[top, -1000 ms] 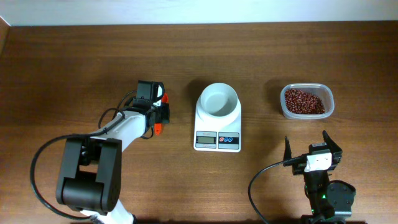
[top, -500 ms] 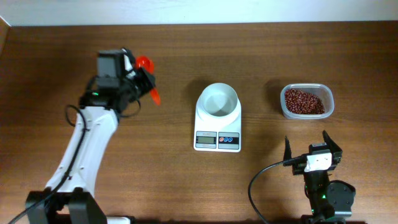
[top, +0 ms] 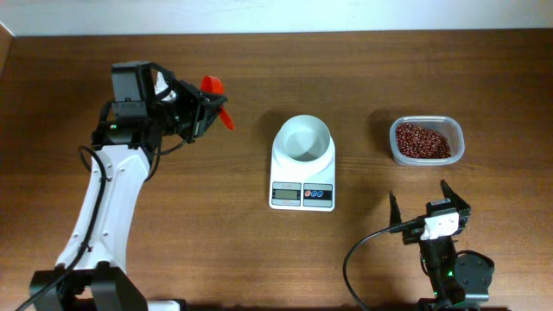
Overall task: Scoop item into bowl and weigh 50g on scale
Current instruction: 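Lift the red scoop and pass it to the right gripper above the scale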
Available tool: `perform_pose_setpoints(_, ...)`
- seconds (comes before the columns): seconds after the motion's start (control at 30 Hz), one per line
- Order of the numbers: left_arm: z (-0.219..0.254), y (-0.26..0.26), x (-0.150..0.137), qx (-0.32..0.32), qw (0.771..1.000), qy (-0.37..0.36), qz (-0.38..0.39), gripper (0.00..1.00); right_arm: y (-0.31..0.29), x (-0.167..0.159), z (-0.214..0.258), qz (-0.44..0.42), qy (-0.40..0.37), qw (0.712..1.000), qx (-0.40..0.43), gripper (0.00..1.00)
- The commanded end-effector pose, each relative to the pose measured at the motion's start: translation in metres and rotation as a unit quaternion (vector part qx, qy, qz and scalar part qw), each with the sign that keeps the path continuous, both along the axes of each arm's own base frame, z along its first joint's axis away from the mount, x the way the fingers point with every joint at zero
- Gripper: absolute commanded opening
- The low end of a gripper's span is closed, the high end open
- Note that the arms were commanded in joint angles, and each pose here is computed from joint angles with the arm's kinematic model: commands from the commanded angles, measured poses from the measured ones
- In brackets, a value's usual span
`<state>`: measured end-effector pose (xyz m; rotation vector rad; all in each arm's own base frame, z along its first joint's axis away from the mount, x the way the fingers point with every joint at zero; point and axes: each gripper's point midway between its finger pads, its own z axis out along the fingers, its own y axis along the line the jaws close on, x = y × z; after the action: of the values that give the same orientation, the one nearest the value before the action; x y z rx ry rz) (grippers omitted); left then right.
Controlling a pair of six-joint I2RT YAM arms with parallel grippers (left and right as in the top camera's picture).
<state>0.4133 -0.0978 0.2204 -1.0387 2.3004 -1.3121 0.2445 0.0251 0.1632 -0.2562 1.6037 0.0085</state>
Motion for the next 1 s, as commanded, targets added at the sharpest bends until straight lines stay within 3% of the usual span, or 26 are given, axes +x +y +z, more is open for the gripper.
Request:
perform_pose_setpoints(0.0,0.01,-0.011,-0.002,-0.001,1.0,-0.011,-0.01,0.0,0.008,-0.003,0.019,0.018,-0.001,0.993,0.115,0.99)
perform_pose_setpoints(0.23,0.006,-0.008,0.002,0.023,1.0,-0.011,0.008,0.0,0.006,-0.015,0.109,0.017,-0.03,0.98,0.197,0.99)
perform_pose_setpoints(0.43,0.007,-0.011,0.0,-0.013,0.999,0.019,0.025,0.0,0.023,0.025,0.162,0.041,0.128,0.969,0.207,0.99)
perform_pose_setpoints(0.53,0.011,-0.018,-0.005,-0.064,0.996,0.057,0.035,0.0,0.048,0.063,0.173,0.101,0.24,0.938,0.229,0.99)
perform_pose_setpoints(0.73,0.02,-0.031,-0.014,-0.128,0.987,0.099,0.025,0.0,0.099,0.095,0.174,0.264,0.333,0.853,0.303,0.99)
perform_pose_setpoints(0.77,0.02,-0.032,-0.014,-0.134,0.985,0.107,0.028,0.0,0.11,0.099,0.164,0.299,0.357,0.826,0.317,0.96)
perform_pose_setpoints(0.83,0.02,-0.032,-0.014,-0.135,0.985,0.108,0.029,0.0,0.12,0.106,0.145,0.294,0.389,0.81,0.325,0.72)
perform_pose_setpoints(0.87,0.02,-0.032,-0.015,-0.139,0.984,0.111,0.03,0.0,0.126,0.108,0.137,0.286,0.403,0.806,0.324,0.64)
perform_pose_setpoints(0.97,0.023,-0.042,-0.018,-0.16,0.978,0.132,0.027,0.0,0.139,0.117,0.121,0.217,0.42,0.823,0.315,0.62)
